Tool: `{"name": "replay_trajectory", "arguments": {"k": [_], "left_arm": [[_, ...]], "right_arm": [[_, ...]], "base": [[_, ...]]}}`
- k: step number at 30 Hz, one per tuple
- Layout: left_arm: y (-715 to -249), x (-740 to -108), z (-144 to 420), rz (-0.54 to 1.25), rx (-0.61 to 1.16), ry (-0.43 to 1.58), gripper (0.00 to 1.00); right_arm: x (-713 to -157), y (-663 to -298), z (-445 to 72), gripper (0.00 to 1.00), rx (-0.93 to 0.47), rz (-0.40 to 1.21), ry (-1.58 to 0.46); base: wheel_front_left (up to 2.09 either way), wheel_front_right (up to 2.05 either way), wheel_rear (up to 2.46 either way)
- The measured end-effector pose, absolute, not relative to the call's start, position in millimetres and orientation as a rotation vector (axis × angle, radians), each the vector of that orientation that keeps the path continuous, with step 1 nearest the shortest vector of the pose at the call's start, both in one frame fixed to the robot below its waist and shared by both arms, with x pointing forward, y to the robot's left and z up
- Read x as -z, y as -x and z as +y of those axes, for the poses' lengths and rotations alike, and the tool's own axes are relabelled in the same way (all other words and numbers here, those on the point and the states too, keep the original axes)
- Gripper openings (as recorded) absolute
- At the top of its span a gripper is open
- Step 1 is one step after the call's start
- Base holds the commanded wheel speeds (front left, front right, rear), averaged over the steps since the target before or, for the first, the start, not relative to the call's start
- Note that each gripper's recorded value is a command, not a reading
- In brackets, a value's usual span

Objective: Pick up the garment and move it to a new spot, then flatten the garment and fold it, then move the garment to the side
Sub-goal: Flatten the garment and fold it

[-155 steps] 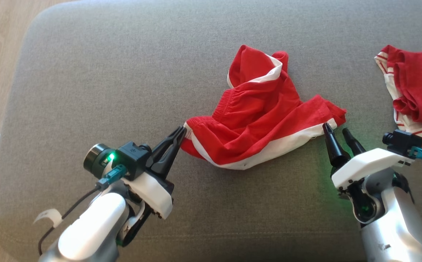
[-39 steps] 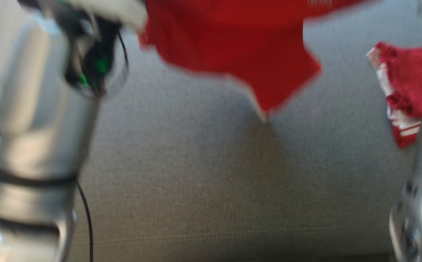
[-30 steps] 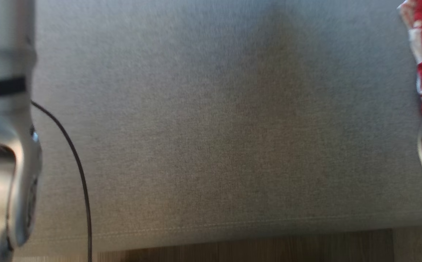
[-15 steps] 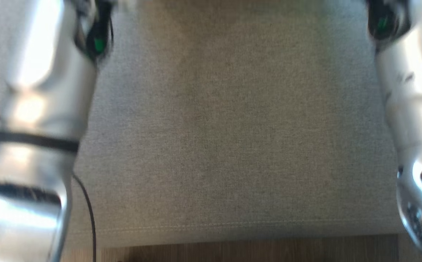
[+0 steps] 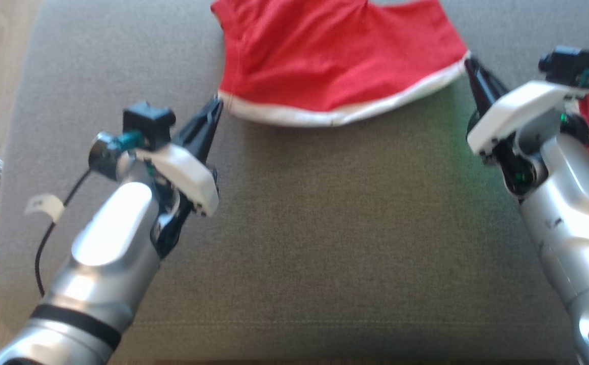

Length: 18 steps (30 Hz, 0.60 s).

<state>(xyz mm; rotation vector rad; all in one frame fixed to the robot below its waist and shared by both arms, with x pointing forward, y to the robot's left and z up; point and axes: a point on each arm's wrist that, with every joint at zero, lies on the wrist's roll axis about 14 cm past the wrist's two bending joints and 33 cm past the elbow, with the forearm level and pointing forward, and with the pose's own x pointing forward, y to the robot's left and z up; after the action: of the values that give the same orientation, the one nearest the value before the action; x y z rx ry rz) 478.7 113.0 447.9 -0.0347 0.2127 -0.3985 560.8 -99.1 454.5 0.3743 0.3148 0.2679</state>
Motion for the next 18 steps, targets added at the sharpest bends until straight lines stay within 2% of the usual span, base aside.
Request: {"name": "replay_trajectory", "arguments": {"k": [9,18], "left_arm": [[-442,-436,116,0.264,0.413,-0.001,0.00],[-413,-429,107,0.290,0.449,-0.021,0.00]], "right_arm": [[-455,-539,-114,0.00,-0.279,0.368,-0.268],[-435,-507,-127,0.00,-0.312,0.563,-0.155]], "base": [[0.00,0.00,0.00],[0.00,0.00,0.00]]}}
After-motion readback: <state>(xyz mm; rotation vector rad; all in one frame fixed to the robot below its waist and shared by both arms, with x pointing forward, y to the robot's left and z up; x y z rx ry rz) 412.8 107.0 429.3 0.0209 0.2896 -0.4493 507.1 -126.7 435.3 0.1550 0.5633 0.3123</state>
